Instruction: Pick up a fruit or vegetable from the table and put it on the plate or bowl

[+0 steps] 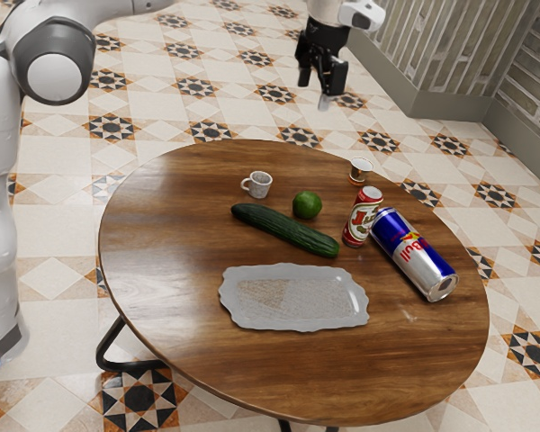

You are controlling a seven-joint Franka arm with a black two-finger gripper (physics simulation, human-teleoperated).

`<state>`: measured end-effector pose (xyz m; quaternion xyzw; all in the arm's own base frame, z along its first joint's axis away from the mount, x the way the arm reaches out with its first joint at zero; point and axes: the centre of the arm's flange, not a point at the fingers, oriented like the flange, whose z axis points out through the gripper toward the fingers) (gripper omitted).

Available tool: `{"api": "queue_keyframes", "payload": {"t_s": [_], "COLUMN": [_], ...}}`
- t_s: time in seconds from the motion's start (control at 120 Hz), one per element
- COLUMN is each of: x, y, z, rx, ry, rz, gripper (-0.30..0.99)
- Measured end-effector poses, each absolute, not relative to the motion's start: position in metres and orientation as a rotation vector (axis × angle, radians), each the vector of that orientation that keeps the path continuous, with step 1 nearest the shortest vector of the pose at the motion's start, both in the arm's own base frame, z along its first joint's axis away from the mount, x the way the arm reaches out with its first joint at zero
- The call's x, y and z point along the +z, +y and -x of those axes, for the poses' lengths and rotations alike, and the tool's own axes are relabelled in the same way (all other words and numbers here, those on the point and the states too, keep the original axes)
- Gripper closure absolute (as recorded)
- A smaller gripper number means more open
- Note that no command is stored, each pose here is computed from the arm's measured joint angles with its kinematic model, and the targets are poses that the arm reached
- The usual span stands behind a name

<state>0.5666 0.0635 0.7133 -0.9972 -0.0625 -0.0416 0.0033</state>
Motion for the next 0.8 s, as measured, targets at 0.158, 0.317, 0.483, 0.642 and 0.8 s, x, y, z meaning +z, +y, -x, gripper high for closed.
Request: {"api": "queue_keyframes", "payload": {"t_s": [0.158, 0.317, 0.483, 0.642, 0.8], "x": [0.711, 0.759, 0.855, 0.788, 0.72], "y": [0.059, 0.072, 0.053, 0.066, 0.126], "z": [-0.564, -0.538, -0.476, -0.533, -0.578], "rx": [-0.083, -0.213, -0.531, -0.325, -0.169], "ry": [-0.201, -0.242, -0.181, -0.176, -0.304], "rz": [3.127, 3.139, 3.112, 3.15, 3.119], "gripper": [0.0, 0.0, 0.0, 0.0, 0.0]}}
